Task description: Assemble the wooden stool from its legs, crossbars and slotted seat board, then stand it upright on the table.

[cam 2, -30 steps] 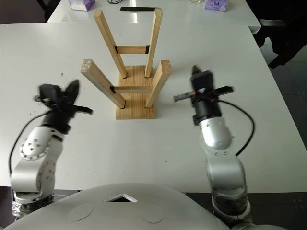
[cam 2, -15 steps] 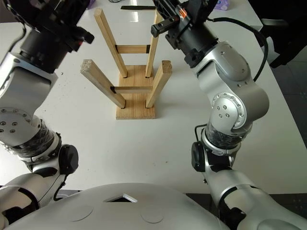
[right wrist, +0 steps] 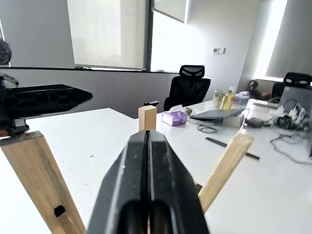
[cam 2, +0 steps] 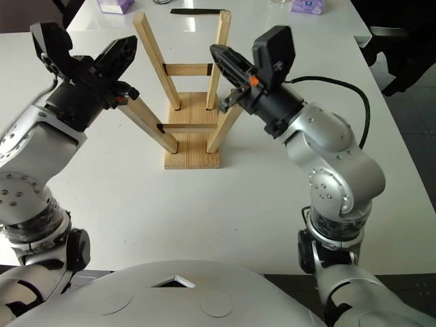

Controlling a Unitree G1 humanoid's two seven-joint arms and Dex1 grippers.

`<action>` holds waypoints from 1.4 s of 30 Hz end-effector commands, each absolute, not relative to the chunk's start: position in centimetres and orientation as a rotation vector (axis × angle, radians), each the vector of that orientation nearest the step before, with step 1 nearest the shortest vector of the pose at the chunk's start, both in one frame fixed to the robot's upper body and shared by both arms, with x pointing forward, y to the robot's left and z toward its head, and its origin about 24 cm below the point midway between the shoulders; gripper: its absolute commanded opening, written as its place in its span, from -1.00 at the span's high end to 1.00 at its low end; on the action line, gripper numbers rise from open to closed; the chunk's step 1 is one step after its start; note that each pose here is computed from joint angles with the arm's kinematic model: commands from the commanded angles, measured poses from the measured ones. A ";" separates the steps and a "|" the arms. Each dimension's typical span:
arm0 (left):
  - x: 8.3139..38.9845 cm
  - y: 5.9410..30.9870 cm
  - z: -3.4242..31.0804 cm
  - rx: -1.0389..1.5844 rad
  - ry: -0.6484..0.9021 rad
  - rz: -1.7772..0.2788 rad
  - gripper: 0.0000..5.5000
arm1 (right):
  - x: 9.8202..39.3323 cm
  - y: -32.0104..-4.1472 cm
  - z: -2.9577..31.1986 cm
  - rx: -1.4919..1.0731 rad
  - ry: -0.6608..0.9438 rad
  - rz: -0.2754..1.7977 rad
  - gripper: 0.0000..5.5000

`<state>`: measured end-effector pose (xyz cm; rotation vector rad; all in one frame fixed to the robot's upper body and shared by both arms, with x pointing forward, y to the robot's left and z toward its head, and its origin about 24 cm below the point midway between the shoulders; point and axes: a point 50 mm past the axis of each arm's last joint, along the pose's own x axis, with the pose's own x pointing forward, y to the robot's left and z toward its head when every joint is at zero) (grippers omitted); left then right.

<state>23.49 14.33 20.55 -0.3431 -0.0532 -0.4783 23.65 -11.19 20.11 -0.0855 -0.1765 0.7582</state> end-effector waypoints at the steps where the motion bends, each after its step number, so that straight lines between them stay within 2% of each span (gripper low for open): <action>1: 23.2 13.2 15.9 -0.347 0.167 -0.496 0.99 | 24.7 -11.0 17.5 -0.020 -0.025 0.783 1.00; 3: 23.3 13.1 17.1 -0.377 0.093 -0.518 0.99 | 25.2 -11.3 19.5 0.044 -0.114 0.783 1.00; 6: 23.4 13.9 20.4 -0.426 -0.106 -0.511 0.99 | 26.0 -12.3 22.9 0.180 -0.236 0.748 1.00; 9: 23.9 17.6 24.1 -0.504 -0.342 -0.396 0.99 | 27.4 -14.3 25.3 0.282 -0.303 0.680 1.00; 11: 24.6 21.0 24.5 -0.559 -0.378 -0.280 0.99 | 28.7 -16.1 24.9 0.247 -0.265 0.600 1.00; 12: 24.7 22.5 23.7 -0.552 -0.349 -0.251 0.99 | 29.3 -16.9 23.8 0.186 -0.224 0.571 1.00; 14: 24.2 23.5 21.1 -0.469 -0.224 -0.321 0.99 | 30.2 -17.9 20.9 0.074 -0.118 0.566 1.00; 18: 19.5 22.6 12.7 -0.309 0.207 -0.623 0.99 | 29.5 -17.5 14.1 -0.087 0.096 0.829 1.00; 22: 16.0 21.7 8.9 -0.184 0.451 -0.799 0.99 | 30.2 -17.4 11.3 -0.158 0.133 0.934 1.00; 26: 16.6 20.5 7.1 -0.119 0.477 -0.890 0.99 | 31.5 -16.5 10.2 -0.208 0.137 1.060 1.00; 32: 21.5 17.9 6.2 -0.023 0.398 -0.846 0.99 | 31.7 -14.7 10.1 -0.211 0.138 1.302 1.00; 38: 23.6 17.6 6.3 0.008 0.359 -0.787 0.99 | 28.8 -13.7 8.6 -0.228 0.168 1.459 1.00; 42: 23.8 18.0 6.1 0.012 0.360 -0.744 0.99 | 26.4 -12.1 7.7 -0.198 0.158 1.447 1.00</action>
